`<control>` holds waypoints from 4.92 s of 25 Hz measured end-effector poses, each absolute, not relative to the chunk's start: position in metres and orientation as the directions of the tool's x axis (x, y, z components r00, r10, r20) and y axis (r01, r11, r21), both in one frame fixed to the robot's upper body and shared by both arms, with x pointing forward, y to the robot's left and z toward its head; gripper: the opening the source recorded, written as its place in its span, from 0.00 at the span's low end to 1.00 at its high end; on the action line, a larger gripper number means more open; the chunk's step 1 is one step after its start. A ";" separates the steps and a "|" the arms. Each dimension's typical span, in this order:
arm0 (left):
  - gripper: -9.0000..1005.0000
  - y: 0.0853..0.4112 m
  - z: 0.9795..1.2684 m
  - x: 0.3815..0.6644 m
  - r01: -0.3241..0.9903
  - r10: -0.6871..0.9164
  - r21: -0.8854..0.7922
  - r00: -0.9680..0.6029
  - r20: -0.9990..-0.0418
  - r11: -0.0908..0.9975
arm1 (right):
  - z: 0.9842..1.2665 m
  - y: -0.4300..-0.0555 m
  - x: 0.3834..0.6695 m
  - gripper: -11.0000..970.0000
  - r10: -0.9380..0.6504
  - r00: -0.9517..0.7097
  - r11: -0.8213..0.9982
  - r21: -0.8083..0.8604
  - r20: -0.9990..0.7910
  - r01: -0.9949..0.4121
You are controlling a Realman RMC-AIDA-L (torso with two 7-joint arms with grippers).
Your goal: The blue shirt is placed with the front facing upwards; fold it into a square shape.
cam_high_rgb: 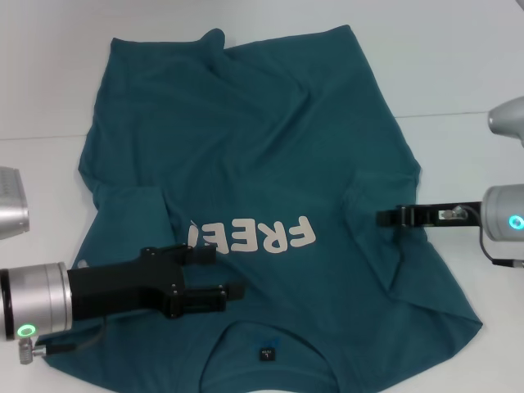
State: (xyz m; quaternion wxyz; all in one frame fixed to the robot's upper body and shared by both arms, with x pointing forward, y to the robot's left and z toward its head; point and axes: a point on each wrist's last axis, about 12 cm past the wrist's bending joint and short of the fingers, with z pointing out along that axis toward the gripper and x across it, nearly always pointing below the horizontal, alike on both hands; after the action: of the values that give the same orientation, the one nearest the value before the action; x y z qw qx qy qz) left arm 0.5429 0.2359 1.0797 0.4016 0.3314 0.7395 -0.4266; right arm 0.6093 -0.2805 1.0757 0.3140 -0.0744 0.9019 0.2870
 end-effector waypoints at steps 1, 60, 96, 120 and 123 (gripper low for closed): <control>0.88 0.236 1.080 0.543 0.833 0.148 -0.365 -0.457 -0.877 0.416 | 1.077 -0.278 0.611 0.06 0.043 -0.790 0.822 0.471 -0.612 -0.320; 0.88 0.334 1.083 0.531 0.402 -0.007 -0.536 -0.795 -0.607 0.743 | 1.094 -0.298 0.579 0.94 0.008 -0.555 0.666 0.419 -0.832 -0.618; 0.88 0.355 1.072 0.518 0.305 -0.026 -0.509 -0.839 -0.544 0.805 | 1.092 -0.294 0.577 0.94 -0.080 -0.583 0.641 0.406 -0.809 -0.651; 0.88 0.339 1.076 0.523 0.368 0.047 -0.520 -0.846 -0.530 0.771 | 1.091 -0.294 0.576 0.94 -0.075 -0.589 0.642 0.413 -0.805 -0.646; 0.88 0.342 1.078 0.523 0.365 0.042 -0.514 -0.844 -0.535 0.776 | 1.090 -0.294 0.576 0.94 -0.075 -0.590 0.642 0.414 -0.804 -0.645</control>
State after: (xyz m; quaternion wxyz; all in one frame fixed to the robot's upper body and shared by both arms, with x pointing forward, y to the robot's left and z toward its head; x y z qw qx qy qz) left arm 0.5235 0.3419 1.0780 0.2562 0.1122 0.9069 -0.3152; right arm 0.5763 -0.2941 1.0904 0.3953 -0.2208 0.8153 0.3610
